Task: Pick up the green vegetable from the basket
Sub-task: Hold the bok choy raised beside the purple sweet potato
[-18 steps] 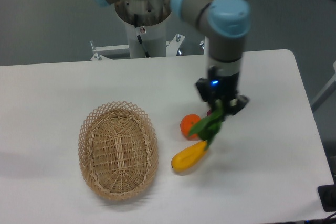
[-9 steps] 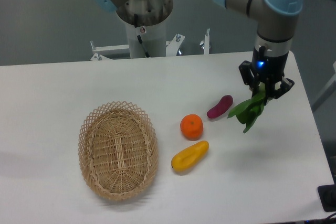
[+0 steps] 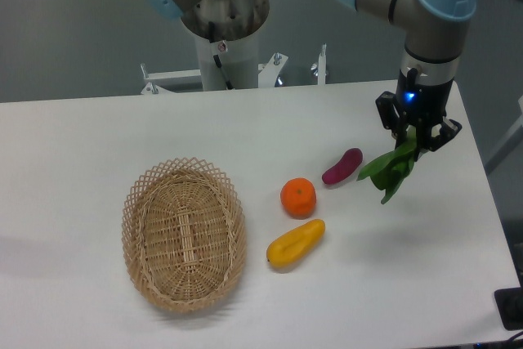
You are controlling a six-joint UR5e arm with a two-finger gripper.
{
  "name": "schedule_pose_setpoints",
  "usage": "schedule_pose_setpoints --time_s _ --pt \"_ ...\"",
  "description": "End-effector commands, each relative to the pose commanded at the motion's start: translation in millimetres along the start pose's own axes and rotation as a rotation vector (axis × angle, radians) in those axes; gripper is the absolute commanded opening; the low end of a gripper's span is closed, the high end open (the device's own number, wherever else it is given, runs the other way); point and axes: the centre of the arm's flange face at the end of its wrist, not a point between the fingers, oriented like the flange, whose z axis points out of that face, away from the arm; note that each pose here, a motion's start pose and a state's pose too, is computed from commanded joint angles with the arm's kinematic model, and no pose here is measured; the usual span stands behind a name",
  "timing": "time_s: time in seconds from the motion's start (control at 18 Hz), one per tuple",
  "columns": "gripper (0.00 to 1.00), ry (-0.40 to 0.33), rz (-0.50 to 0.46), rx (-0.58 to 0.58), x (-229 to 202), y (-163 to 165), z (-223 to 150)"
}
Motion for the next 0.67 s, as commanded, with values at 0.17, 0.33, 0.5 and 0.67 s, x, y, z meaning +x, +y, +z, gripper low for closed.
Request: schedule_pose_setpoints --time_s 0.17,0.33,0.5,0.67 --pt "0.38 -0.001 -0.001 0.002 -0.1 -0.2 -0.2" --pt "0.39 -0.001 -0.004 0.002 -0.1 -0.2 -0.1" --pt "0.39 -0.003 -0.007 0.012 -0.8 0.5 -0.4" --pt "0.39 -0.002 -0.010 0.024 -1.6 0.2 -0.2"
